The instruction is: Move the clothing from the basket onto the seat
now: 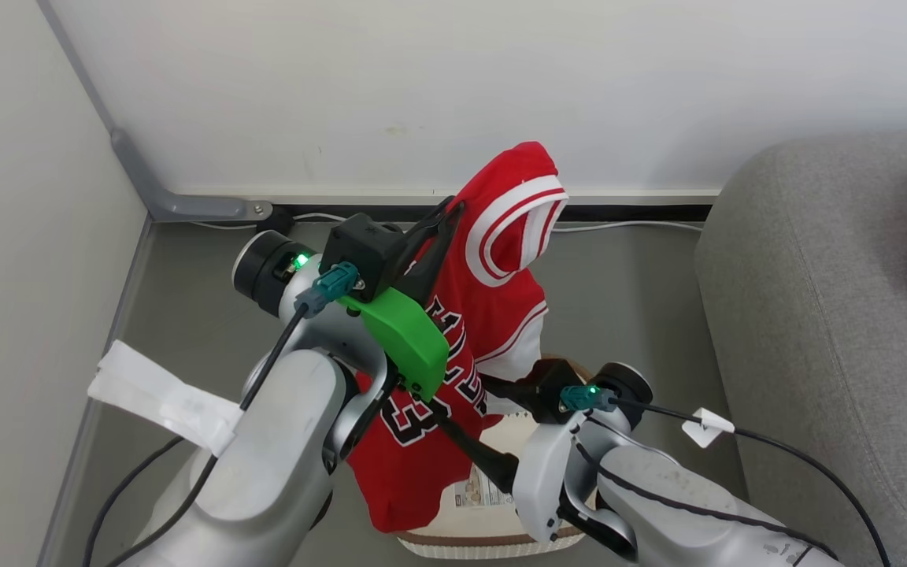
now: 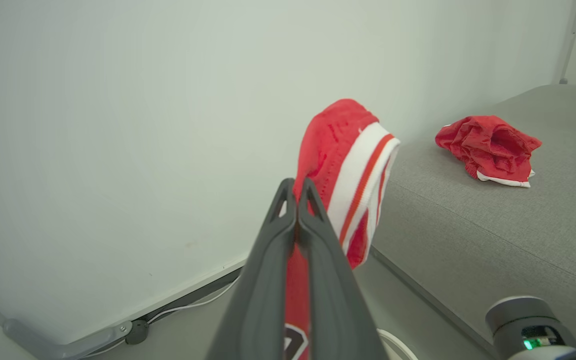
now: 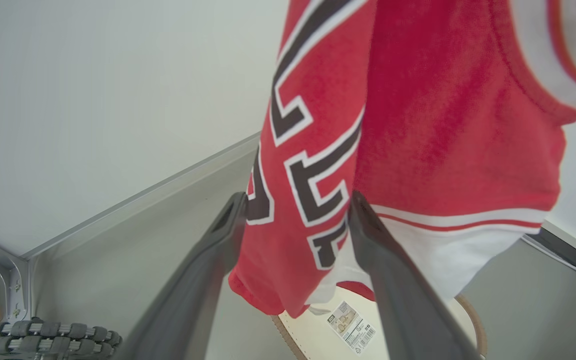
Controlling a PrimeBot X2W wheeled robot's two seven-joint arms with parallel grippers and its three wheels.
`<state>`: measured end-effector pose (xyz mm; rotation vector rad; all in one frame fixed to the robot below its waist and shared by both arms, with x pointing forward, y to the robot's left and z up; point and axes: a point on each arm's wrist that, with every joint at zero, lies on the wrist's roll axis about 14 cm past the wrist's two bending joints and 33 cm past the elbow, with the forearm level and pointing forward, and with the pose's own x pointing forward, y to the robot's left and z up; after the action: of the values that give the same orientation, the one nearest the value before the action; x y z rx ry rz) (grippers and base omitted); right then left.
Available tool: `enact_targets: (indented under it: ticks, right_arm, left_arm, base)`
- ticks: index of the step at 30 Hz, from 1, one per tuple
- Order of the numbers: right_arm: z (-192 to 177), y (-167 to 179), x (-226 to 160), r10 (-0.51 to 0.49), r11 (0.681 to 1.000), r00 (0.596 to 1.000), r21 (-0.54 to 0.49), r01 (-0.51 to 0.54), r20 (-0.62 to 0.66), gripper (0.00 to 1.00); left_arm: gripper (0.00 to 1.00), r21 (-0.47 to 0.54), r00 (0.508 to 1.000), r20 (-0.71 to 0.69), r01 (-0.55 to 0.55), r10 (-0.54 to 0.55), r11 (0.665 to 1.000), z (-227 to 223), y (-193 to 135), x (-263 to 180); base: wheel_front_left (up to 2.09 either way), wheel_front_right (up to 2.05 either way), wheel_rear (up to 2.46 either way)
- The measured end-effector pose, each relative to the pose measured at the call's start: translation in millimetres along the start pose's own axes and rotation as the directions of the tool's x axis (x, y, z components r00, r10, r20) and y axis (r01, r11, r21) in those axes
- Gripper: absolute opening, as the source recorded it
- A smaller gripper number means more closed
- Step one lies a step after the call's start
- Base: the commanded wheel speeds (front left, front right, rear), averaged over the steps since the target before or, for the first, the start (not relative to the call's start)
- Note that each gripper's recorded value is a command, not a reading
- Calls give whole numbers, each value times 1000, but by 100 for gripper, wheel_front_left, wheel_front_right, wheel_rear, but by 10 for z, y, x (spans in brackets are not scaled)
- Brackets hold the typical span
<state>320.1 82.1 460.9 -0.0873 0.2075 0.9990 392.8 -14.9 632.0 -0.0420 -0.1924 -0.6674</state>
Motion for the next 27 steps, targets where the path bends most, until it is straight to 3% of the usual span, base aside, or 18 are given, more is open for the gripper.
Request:
enact_targets:
  ticks: [8,9,10,11,12,13,24,27]
  right_arm:
    - [8,2,63,29,999,999,-26,-29,-15,100]
    - [12,17,70,36,999,999,-30,-37,-13,75]
    - [13,35,75,44,998,999,-36,-45,-13,42]
    - [8,54,78,53,998,998,-41,-53,-15,34]
    - [5,69,81,58,997,998,-44,-59,-16,7]
    - [1,78,83,63,997,998,-45,-63,-17,0]
    - [158,39,85,57,998,998,-6,-56,41,0]
    - [243,-38,68,32,999,997,13,-33,72,0]
  left_arm:
    - [0,-20,1000,25,14,-14,1000,102,-63,-3]
    - [0,-20,999,28,17,-16,1000,111,-71,-3]
    - [0,-19,999,31,20,-19,1000,123,-80,-2]
    - [0,-19,999,35,22,-21,1000,134,-88,-1]
    - [0,-19,999,37,20,-19,1000,141,-88,0]
    - [0,-21,999,35,17,-16,1000,143,-87,1]
    - [0,-52,998,29,-59,61,997,121,94,33]
    - [69,-77,997,4,-83,83,994,20,156,9]
  base:
    - [0,0,0]
    - [0,0,0]
    - [0,0,0]
    - [0,0,0]
    - [0,0,0]
    - [0,0,0]
    - [0,0,0]
    - [0,0,0]
